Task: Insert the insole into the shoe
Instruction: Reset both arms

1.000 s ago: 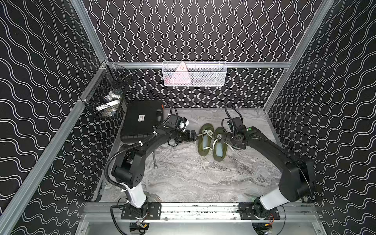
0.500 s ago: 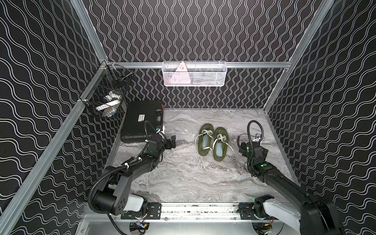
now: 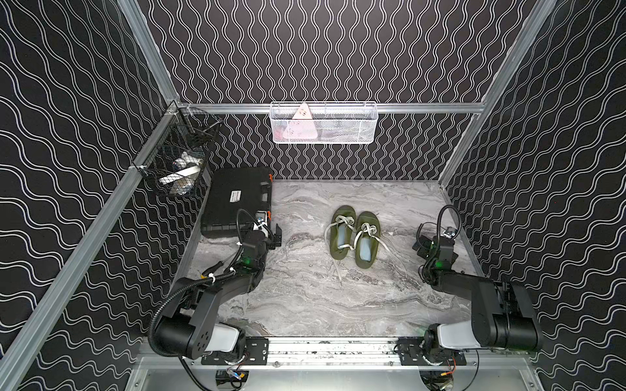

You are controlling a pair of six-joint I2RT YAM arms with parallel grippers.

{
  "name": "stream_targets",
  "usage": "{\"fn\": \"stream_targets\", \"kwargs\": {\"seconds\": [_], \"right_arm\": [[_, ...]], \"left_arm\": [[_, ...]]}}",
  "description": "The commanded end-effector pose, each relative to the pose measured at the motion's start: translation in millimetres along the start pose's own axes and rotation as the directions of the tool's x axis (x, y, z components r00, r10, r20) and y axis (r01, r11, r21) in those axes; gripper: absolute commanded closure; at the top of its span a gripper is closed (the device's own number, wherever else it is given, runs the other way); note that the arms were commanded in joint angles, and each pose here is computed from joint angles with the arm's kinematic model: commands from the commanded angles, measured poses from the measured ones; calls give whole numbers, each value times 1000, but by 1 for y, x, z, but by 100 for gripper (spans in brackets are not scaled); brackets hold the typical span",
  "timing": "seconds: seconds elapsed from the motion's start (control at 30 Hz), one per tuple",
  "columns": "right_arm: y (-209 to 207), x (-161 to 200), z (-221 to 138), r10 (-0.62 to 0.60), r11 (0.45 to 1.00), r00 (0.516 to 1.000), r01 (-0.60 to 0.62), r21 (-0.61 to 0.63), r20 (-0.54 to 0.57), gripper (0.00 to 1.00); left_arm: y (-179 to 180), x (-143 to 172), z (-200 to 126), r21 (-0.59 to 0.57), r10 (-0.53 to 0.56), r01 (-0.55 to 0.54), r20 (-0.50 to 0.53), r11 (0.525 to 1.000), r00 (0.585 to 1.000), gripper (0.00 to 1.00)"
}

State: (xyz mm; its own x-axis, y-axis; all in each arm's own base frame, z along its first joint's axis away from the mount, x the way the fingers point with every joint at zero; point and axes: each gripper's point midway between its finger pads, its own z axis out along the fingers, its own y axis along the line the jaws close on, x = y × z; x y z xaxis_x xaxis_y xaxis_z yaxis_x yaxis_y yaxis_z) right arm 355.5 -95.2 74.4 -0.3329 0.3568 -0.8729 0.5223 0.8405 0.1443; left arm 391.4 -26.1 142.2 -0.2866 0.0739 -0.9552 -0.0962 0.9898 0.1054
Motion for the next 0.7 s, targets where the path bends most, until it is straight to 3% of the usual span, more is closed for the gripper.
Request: {"fn": "stream_targets", "kwargs": {"seconds": [0.0, 0.07, 0.17, 0.23, 0.37, 0.43, 0.5, 0.57, 0.67], "right_arm": [[23, -25, 3, 40, 993, 996, -31, -113, 81, 0], [21, -22, 4, 52, 994, 997, -46, -97, 53, 0], [23, -25, -2, 50, 990, 994, -35, -137, 101, 0], [25, -25, -5, 43, 988, 993, -26, -150, 109, 0], [26, -18, -7, 34, 983, 988, -5, -186, 151, 0], [33, -21, -7, 24, 974, 980, 22, -224, 199, 0], [40, -3, -6, -30, 969, 987, 68, -237, 161, 0], [44, -10, -3, -18, 967, 971, 78, -242, 240, 0], [41, -1, 1, -45, 979, 990, 70, -192, 135, 0]], "left_arm": [[-7, 20, -13, 65, 35, -32, -47, 997, 998, 1], [4, 27, -22, 16, -12, 12, 43, 1000, 999, 1], [10, 24, -21, -32, 37, -33, 133, 999, 990, 1], [15, 36, -10, -74, 34, -28, 89, 997, 995, 1], [18, 49, -7, -99, 31, -18, 136, 995, 990, 1], [17, 52, -8, -92, 16, -6, 109, 996, 994, 1], [16, 52, 0, -102, 32, -24, 83, 994, 996, 1], [16, 54, 2, -105, 31, -24, 63, 994, 998, 1], [21, 53, 6, -136, 28, -20, 57, 991, 998, 1]]}}
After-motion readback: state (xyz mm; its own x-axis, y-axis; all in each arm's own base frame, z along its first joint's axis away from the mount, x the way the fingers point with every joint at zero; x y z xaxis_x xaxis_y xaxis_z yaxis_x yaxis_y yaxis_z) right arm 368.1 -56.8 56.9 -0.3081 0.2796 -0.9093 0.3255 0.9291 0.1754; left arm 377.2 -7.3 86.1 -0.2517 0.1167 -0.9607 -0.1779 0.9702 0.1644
